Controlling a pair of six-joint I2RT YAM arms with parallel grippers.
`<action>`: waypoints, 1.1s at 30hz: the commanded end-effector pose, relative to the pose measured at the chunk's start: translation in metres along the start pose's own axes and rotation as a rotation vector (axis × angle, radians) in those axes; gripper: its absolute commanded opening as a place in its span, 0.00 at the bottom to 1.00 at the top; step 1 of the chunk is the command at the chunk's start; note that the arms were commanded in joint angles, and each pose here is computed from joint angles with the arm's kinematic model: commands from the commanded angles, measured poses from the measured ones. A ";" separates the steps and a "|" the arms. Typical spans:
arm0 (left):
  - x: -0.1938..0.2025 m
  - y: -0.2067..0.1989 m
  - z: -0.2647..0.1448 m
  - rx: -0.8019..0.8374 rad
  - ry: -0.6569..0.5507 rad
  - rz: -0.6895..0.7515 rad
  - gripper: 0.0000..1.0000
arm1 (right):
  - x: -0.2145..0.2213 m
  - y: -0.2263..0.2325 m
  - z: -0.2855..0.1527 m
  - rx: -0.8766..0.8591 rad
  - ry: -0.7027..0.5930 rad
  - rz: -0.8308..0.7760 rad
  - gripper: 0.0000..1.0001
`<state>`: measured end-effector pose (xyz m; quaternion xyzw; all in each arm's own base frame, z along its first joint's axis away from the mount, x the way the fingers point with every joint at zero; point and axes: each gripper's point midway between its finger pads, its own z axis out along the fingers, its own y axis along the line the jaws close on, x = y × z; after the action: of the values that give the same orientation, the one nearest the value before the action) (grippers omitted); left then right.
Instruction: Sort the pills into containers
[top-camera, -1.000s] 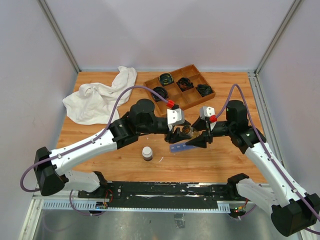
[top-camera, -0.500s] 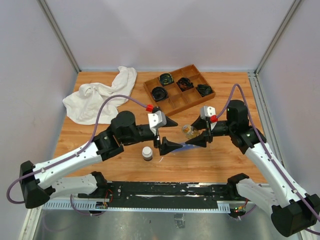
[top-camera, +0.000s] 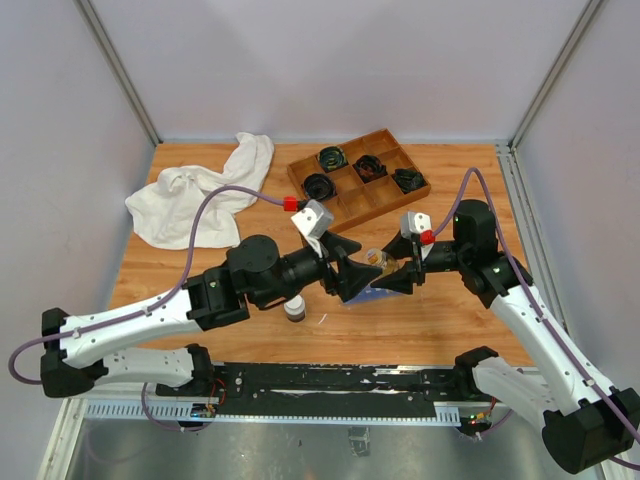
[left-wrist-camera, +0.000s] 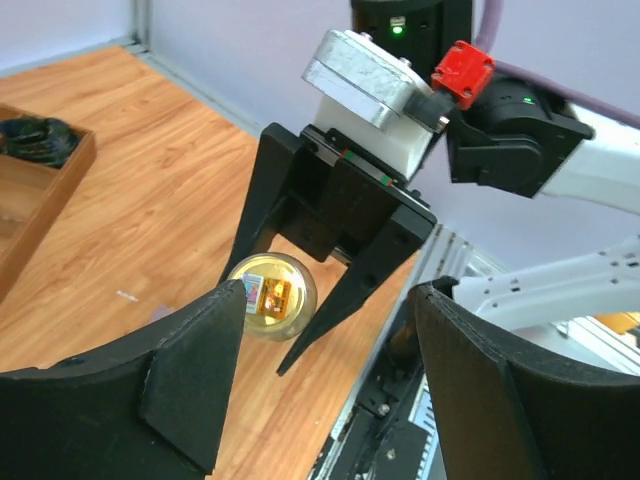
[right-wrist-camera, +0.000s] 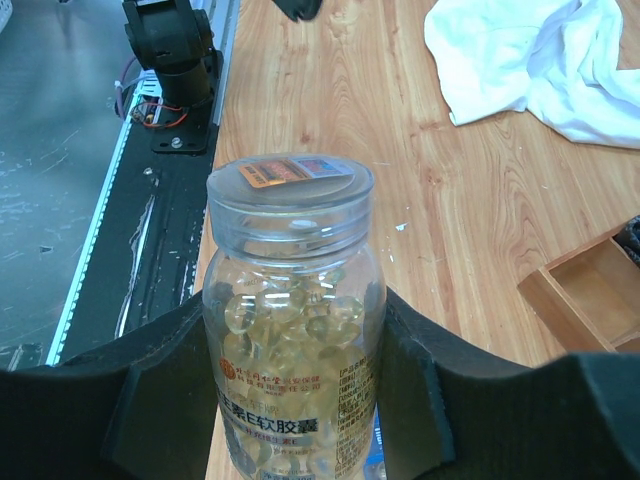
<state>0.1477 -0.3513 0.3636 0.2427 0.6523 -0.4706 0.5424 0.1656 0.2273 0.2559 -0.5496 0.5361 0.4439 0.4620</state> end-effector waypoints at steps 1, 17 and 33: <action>0.007 0.032 0.008 -0.248 0.038 0.020 0.77 | -0.009 -0.007 -0.003 0.025 -0.013 -0.044 0.06; 0.014 0.021 0.035 -0.212 0.092 0.057 0.67 | -0.010 -0.007 -0.004 0.026 -0.015 -0.048 0.06; 0.041 0.009 0.041 -0.113 0.181 0.068 0.28 | -0.011 -0.006 -0.004 0.024 -0.017 -0.049 0.06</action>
<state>0.1728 -0.3846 0.3192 0.2518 0.7277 -0.3710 0.5191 0.1676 0.2267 0.2548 -0.5480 0.5405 0.4390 0.4635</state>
